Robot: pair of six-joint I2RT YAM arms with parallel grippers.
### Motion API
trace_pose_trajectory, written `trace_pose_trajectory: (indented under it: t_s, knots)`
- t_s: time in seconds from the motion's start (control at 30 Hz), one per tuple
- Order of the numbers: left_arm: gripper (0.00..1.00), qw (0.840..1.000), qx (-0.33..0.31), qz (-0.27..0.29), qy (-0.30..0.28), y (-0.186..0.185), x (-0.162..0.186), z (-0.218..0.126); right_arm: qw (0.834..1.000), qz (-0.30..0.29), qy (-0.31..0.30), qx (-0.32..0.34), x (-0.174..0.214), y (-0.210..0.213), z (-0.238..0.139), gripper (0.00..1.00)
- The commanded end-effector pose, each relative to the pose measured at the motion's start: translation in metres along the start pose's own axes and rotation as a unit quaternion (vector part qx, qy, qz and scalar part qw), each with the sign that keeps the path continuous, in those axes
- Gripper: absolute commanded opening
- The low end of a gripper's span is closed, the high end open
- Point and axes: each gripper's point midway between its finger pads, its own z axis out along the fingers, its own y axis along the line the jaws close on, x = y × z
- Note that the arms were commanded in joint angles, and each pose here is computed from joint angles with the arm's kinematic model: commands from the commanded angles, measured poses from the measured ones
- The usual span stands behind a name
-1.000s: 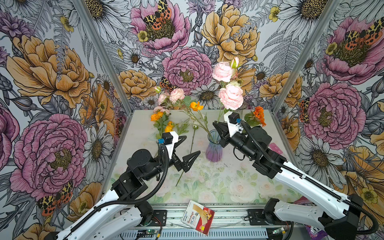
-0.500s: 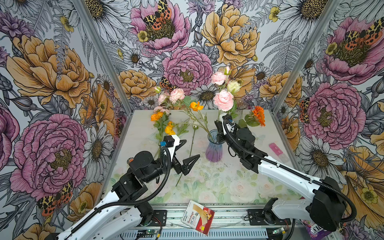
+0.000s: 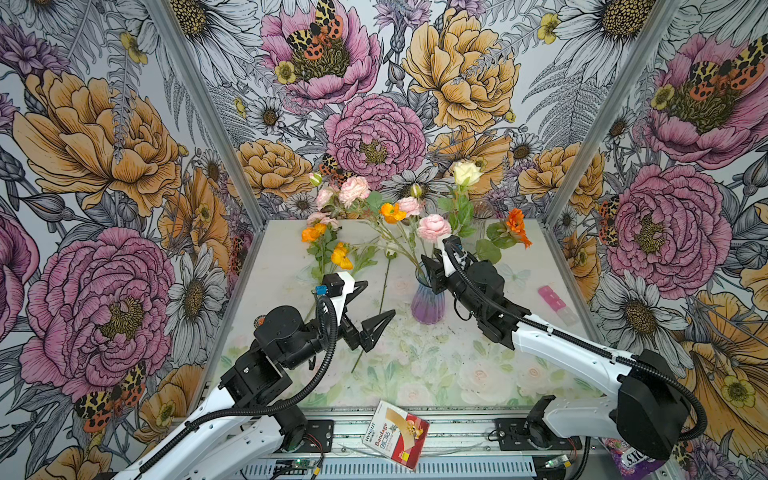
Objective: Arrange the flowers into the vase
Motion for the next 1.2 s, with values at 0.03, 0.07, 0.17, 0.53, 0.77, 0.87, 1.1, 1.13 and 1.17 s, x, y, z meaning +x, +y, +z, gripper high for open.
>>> trace_pose_trajectory:
  t_s: [0.03,0.07,0.17,0.53,0.77,0.87,1.1,1.13,1.17]
  knots:
    - [0.99,1.000,-0.006,0.005,-0.002,0.004,0.004,0.002,1.000,0.019,0.005,-0.012,-0.005,0.002,-0.011,0.57]
    - [0.99,1.000,-0.006,0.005,-0.001,0.004,0.005,0.002,1.000,0.022,0.008,-0.014,-0.005,0.003,-0.012,0.62]
    - [0.99,1.000,-0.006,0.004,-0.002,0.004,0.004,0.002,0.999,0.034,0.013,-0.018,-0.005,0.004,-0.022,0.73]
    - [0.99,1.000,-0.007,0.003,0.010,0.007,0.011,0.015,0.997,0.052,0.026,-0.047,-0.014,0.021,-0.070,0.91]
    - [0.99,0.999,-0.014,0.005,0.034,0.010,0.018,0.018,0.996,0.053,0.065,-0.034,0.026,0.019,-0.093,0.95]
    - [0.99,0.999,-0.016,0.004,0.043,0.011,0.023,0.020,0.996,0.038,0.082,-0.023,0.048,0.015,-0.089,0.97]
    - [0.98,0.998,-0.007,-0.007,0.060,0.009,0.031,0.026,0.999,0.001,0.048,-0.002,0.066,0.009,-0.072,0.99]
    - [0.98,0.998,-0.006,-0.008,0.059,0.009,0.031,0.026,0.999,-0.005,0.046,0.006,0.068,0.007,-0.069,1.00]
    - [0.98,0.998,-0.006,-0.008,0.060,0.009,0.032,0.026,0.999,-0.011,0.047,0.011,0.071,0.006,-0.064,1.00]
